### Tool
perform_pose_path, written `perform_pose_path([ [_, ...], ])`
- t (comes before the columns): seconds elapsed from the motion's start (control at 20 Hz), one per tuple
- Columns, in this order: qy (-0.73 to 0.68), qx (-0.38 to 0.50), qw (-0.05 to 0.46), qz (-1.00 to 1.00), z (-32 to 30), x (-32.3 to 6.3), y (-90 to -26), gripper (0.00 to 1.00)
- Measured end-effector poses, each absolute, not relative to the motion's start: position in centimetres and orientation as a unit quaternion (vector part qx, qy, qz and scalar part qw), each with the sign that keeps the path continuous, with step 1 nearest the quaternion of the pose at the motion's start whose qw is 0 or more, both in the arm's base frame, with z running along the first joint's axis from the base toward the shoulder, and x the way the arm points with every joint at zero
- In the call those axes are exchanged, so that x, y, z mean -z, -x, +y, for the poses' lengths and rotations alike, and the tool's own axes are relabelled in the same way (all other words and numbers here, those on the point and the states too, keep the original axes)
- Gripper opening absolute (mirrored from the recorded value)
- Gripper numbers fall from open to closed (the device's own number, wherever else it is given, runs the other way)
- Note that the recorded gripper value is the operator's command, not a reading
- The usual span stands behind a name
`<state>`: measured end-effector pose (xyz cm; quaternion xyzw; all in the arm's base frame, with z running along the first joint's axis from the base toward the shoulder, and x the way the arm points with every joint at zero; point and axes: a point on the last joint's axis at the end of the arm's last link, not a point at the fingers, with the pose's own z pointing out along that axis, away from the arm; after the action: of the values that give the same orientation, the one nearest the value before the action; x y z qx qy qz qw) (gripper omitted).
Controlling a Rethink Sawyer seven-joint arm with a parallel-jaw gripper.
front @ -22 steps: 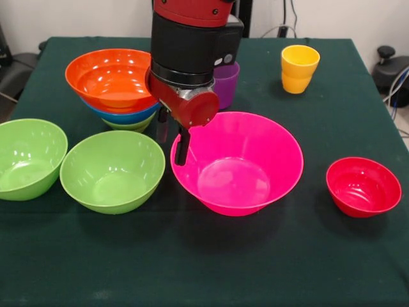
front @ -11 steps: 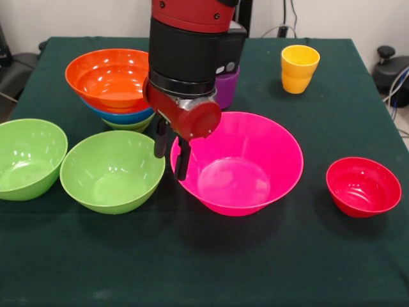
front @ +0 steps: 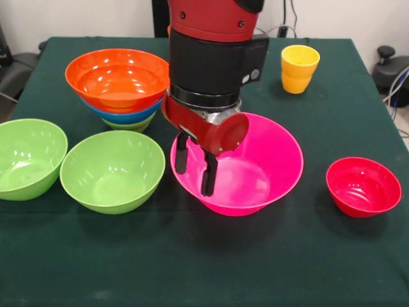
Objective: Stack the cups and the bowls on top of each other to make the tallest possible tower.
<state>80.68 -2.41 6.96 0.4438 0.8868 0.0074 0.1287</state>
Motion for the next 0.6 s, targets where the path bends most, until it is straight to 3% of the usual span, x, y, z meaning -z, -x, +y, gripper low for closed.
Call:
perform_pose_path([
  [0.6, -0.399, -0.009, 0.121, 0.909, -3.6, -5.7, -80.8, 1.0],
])
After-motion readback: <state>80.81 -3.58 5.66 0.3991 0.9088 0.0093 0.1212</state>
